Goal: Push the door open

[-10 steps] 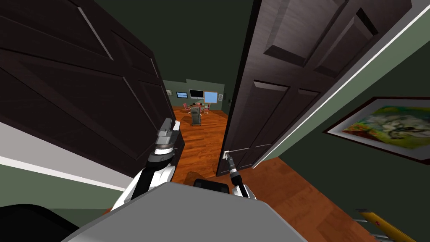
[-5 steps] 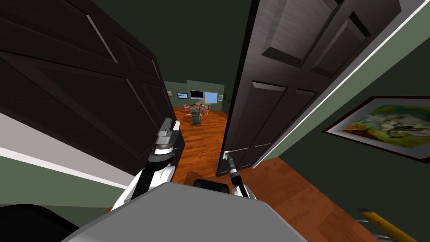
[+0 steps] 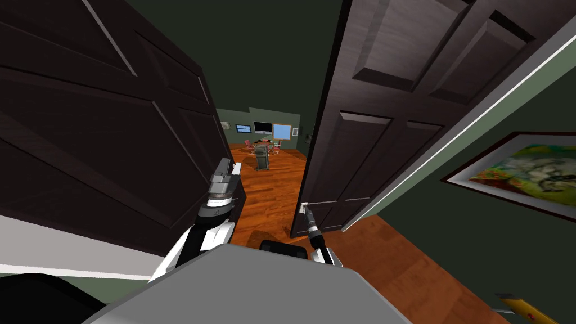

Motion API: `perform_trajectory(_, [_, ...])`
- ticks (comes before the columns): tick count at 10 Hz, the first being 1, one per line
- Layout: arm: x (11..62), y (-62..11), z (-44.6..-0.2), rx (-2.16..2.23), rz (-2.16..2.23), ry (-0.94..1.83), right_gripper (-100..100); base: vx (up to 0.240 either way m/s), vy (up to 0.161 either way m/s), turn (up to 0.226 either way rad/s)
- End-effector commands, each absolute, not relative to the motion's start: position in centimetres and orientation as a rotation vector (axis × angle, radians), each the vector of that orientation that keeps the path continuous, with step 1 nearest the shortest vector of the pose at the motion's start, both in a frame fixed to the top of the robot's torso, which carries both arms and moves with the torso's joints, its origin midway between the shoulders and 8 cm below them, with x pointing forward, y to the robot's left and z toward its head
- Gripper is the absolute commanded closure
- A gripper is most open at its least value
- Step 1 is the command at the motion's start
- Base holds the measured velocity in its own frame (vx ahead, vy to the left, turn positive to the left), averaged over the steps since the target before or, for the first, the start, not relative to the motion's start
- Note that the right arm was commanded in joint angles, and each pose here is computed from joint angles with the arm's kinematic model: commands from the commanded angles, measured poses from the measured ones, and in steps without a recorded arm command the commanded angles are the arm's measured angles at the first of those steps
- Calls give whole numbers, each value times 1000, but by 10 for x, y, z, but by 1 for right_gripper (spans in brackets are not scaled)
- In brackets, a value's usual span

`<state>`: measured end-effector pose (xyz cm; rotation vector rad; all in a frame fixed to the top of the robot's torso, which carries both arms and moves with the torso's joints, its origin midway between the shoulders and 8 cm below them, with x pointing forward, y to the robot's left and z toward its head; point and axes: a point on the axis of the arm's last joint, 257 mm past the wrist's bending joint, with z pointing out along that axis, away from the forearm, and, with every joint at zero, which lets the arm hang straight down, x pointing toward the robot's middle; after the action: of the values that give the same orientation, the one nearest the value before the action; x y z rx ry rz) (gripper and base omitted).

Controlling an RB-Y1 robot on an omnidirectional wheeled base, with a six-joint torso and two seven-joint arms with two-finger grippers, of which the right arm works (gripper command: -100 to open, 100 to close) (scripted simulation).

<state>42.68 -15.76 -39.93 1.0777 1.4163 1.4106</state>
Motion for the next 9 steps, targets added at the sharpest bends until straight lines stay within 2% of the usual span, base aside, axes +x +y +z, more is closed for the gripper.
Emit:
perform_trajectory(1, [436,-173,-392,1081,1386,1381,100,200,116,-44])
perform_trajectory(9, [449,-207,-391,1128,1315,1314,100,127,80,-42])
